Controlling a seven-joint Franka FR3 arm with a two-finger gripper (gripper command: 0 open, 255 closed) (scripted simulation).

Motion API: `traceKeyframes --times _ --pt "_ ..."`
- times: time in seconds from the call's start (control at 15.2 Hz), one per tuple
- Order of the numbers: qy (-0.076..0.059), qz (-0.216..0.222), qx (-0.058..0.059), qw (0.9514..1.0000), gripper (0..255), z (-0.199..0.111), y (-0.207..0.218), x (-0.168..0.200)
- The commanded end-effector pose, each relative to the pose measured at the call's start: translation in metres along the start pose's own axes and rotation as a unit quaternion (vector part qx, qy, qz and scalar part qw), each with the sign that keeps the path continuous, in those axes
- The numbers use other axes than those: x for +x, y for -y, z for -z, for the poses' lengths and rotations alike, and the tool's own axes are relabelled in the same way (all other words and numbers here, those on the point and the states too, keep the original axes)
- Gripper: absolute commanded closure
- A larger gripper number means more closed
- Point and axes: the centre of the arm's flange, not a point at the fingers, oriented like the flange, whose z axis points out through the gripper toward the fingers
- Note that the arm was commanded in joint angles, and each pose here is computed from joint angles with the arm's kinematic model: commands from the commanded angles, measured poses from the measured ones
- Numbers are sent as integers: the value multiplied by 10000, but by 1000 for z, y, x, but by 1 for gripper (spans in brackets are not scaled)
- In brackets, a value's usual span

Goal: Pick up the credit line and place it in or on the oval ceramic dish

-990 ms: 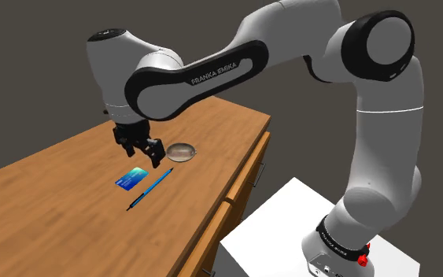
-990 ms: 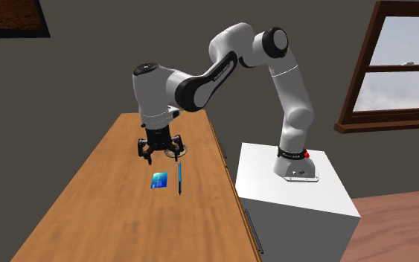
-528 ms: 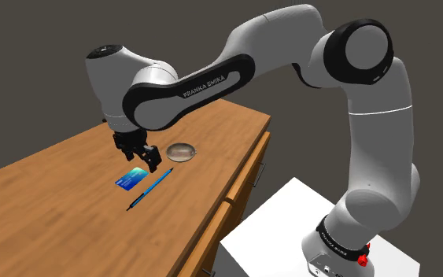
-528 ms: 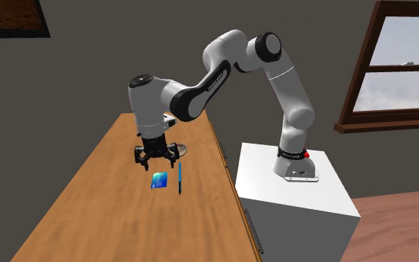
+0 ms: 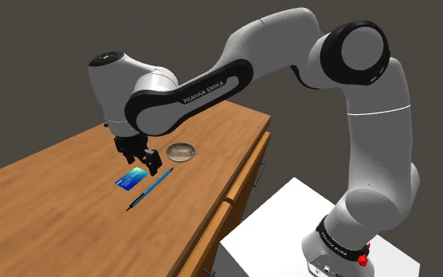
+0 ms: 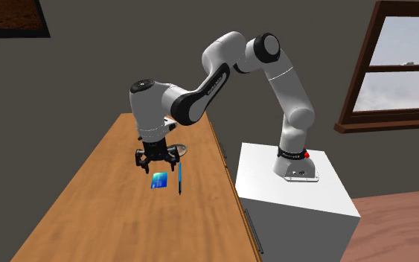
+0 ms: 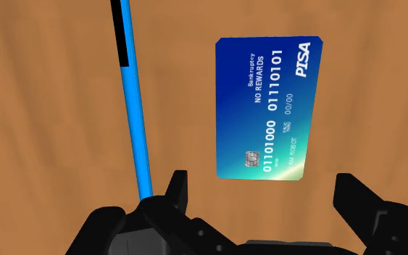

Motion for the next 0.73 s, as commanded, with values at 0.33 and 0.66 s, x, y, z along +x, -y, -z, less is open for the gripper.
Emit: traceKeyframes --times 0.33,0.66 --pt "0 0 0 10000 255 1 0 0" --pt "0 0 0 10000 255 0 0 0"
